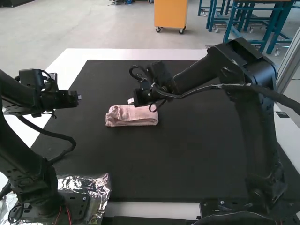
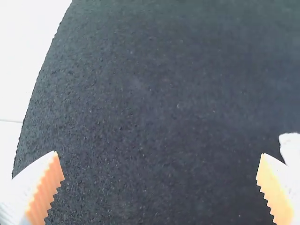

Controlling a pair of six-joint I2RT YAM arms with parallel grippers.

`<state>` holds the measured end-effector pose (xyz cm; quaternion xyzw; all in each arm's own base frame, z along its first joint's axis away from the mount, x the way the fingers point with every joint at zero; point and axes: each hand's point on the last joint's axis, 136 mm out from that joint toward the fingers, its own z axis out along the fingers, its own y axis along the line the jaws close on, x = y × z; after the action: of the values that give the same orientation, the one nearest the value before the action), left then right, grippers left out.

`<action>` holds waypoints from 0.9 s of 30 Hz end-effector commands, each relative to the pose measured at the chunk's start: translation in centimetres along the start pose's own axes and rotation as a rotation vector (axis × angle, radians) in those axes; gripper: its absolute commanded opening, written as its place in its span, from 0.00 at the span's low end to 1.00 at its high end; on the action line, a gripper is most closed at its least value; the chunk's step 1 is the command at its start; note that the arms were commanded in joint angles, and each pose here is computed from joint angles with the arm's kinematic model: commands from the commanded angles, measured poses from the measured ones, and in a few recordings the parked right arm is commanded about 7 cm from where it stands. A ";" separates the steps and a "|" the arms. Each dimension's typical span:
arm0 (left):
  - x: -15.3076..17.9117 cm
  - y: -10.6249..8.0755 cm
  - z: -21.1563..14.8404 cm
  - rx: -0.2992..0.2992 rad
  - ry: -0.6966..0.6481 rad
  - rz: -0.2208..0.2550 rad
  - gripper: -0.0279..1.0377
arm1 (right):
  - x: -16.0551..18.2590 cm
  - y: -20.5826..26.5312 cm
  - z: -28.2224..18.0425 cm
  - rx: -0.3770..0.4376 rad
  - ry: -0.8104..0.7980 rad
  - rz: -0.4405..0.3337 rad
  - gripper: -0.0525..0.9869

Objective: Fold the towel.

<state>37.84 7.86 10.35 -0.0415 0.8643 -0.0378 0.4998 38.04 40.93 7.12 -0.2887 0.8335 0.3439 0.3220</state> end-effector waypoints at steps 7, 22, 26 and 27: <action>-1.2 -0.7 -0.3 0.018 -0.033 0.020 0.94 | 1.8 -0.3 2.4 -0.026 0.012 0.047 0.03; -1.9 -0.8 -0.7 0.021 -0.047 0.023 0.94 | 4.7 -3.1 6.4 -0.014 0.015 0.065 0.03; -3.7 -1.4 -1.6 0.028 -0.084 0.027 0.94 | 2.7 -2.2 5.1 -0.043 0.006 0.038 0.03; -4.4 -1.8 -1.9 0.035 -0.098 0.031 0.94 | 1.8 -2.0 4.2 -0.045 0.009 0.027 0.07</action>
<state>37.42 7.29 11.29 -0.0381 0.8633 -0.0409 0.5016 39.18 42.21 -0.74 -0.2708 0.8463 0.3535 0.2924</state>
